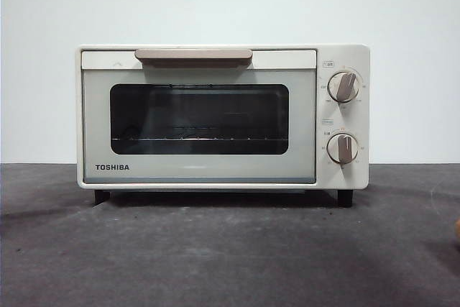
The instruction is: The left arm flap open the oven, the right arm pick bread and place it into oven, the left arm flap close the oven
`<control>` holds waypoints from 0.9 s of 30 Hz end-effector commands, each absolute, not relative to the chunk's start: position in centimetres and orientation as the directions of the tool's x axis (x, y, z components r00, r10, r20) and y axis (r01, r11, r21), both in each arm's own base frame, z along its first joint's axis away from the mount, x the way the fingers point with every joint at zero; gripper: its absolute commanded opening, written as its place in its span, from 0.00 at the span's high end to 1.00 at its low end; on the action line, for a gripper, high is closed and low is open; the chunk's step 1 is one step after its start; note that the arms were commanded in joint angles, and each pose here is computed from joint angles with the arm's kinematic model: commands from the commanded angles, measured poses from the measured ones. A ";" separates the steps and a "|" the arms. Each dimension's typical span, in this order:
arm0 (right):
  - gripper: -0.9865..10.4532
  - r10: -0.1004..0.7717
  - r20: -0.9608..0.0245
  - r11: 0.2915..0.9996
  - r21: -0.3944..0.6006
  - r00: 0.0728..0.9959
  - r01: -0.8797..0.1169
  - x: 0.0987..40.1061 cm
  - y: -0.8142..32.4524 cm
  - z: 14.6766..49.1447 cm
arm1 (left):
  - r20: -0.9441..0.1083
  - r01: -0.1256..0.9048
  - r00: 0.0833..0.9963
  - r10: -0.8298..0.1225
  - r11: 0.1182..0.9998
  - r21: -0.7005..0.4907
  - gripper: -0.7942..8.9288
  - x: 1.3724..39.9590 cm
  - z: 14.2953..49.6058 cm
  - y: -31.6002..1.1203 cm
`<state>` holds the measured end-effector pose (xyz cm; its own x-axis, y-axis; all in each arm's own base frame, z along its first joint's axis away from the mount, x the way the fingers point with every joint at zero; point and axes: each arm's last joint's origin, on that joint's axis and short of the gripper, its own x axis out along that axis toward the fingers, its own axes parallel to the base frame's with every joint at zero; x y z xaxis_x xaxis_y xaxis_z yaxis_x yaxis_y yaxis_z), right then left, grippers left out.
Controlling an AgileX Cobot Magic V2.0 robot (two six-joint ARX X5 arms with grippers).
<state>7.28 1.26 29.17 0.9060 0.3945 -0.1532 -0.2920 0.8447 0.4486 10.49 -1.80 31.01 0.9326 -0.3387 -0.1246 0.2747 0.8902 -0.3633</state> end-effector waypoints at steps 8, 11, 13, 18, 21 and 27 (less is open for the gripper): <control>0.90 0.551 -0.251 0.823 0.321 0.796 -0.469 8.3 1.9 34.9 | -0.215 0.526 0.796 -0.566 0.822 -0.219 0.90 12.0 36.9 -4.5; 0.90 0.582 -0.285 0.811 0.270 0.761 -0.519 8.4 2.3 35.6 | -0.238 0.591 0.743 -0.625 0.781 -0.204 0.90 12.2 37.4 -5.4; 0.90 0.601 -0.303 0.799 0.247 0.739 -0.549 8.5 2.5 35.7 | -0.248 0.640 0.698 -0.672 0.740 -0.206 0.90 12.3 37.4 -6.0; 0.90 0.625 -0.321 0.781 0.237 0.712 -0.578 8.5 2.8 35.6 | -0.269 0.705 0.613 -0.743 0.668 -0.238 0.90 12.4 37.1 -6.8; 0.90 0.623 -0.323 0.782 0.238 0.712 -0.576 8.4 2.8 35.5 | -0.272 0.706 0.611 -0.744 0.667 -0.239 0.88 12.5 37.1 -6.8; 0.76 0.623 -0.326 0.782 0.258 0.711 -0.567 8.4 2.8 35.5 | -0.275 0.705 0.610 -0.743 0.668 -0.240 0.67 12.6 37.0 -6.9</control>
<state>8.52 2.77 35.01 0.7079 0.6188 -0.3406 -0.5610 0.7855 0.2611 12.62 -6.77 36.23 0.6108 -0.7335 -0.2983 0.6862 0.6783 -0.2629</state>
